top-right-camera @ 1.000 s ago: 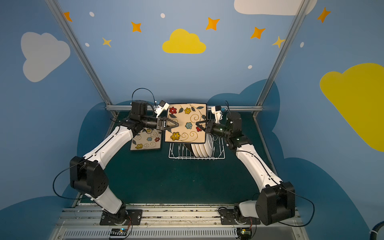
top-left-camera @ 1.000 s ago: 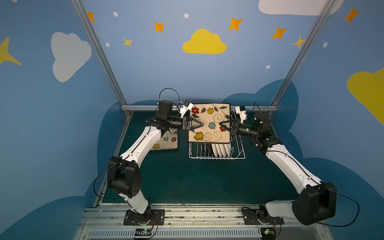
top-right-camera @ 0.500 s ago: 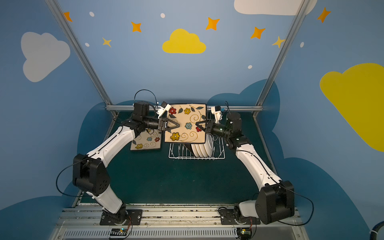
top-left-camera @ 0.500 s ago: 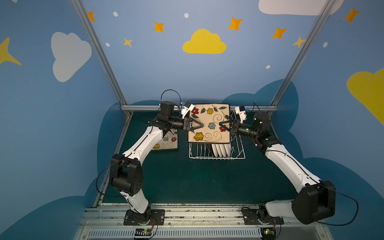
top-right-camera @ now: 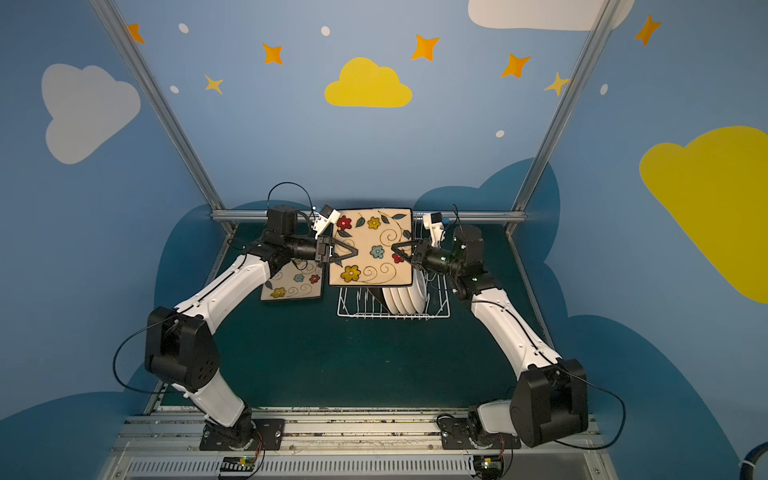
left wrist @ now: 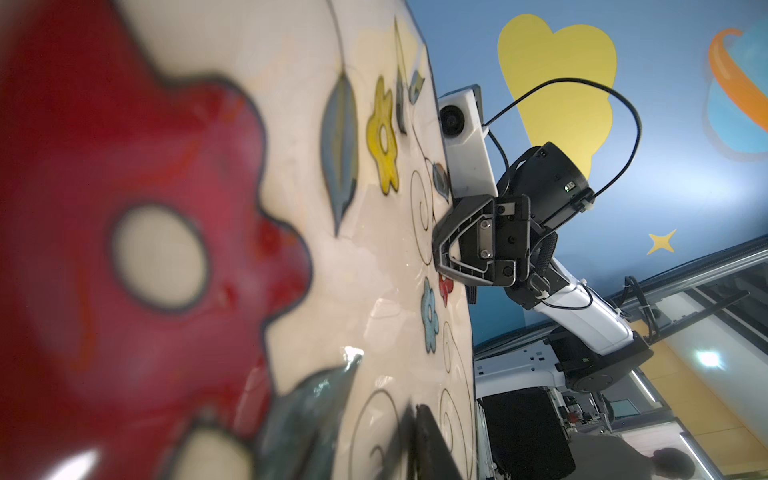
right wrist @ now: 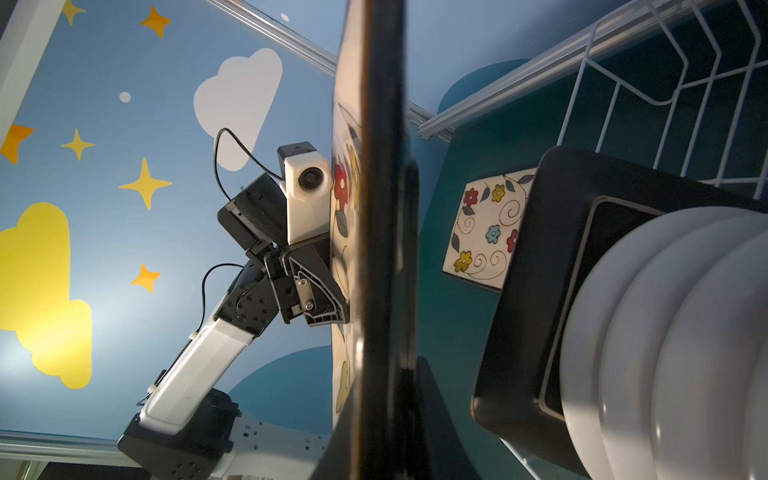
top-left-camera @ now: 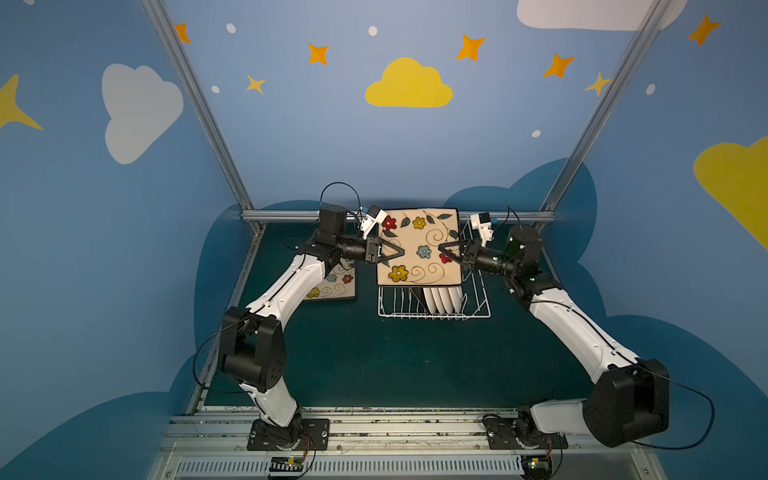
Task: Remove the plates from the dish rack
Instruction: 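Regrasp the plate's near edge with the left gripper, holding it level with both, then carry the plate onto the table plate with the left gripper while the right releases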
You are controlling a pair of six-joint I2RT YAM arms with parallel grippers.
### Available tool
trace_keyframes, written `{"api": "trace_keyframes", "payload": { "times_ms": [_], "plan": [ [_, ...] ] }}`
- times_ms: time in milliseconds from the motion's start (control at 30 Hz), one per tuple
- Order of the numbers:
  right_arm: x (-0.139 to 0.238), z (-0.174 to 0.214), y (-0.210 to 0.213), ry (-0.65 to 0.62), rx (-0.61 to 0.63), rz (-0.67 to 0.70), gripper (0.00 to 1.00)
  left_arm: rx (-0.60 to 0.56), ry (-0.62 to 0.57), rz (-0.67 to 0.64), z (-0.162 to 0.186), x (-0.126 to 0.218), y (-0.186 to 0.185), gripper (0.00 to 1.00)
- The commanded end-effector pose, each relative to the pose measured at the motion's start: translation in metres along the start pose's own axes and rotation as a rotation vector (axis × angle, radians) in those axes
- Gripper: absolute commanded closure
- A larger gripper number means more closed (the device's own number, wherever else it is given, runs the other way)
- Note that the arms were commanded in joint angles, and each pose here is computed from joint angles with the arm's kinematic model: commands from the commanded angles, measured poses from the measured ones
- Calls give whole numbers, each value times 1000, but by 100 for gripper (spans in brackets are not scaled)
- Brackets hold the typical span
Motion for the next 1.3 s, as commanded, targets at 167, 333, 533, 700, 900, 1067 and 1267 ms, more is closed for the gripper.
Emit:
{"api": "trace_keyframes", "payload": {
  "times_ms": [167, 333, 533, 700, 900, 1067, 1267],
  "plan": [
    [4, -16, 28, -62, 147, -79, 93, -74, -31, 29, 0, 8, -34, 97],
    [5, -15, 25, -70, 133, -50, 73, -89, -44, 29, 0, 12, -42, 97],
    [6, -16, 24, -77, 116, -24, 49, -88, -74, 11, -2, 19, -47, 97],
    [10, -17, 24, -73, 90, 39, 22, -96, -96, 7, -5, 26, -52, 97],
    [19, -16, 24, -64, 93, 134, 11, -139, -132, -23, -9, 49, -68, 97],
    [24, -13, 26, -46, 120, 125, 10, -171, -160, -87, -10, 79, -82, 97],
    [33, -7, 36, -15, 230, 141, 10, -196, -244, -199, -11, 128, -91, 97]
  ]
}}
Point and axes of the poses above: each gripper's point midway between its finger pads, its own x axis back along the fingers, its own y axis along the line the jaws close on, z = x × y, the point moved 10 cm from there along x, back along the fingers, and after that the axes turned 11 degrees about x, right-handed, at the moved point
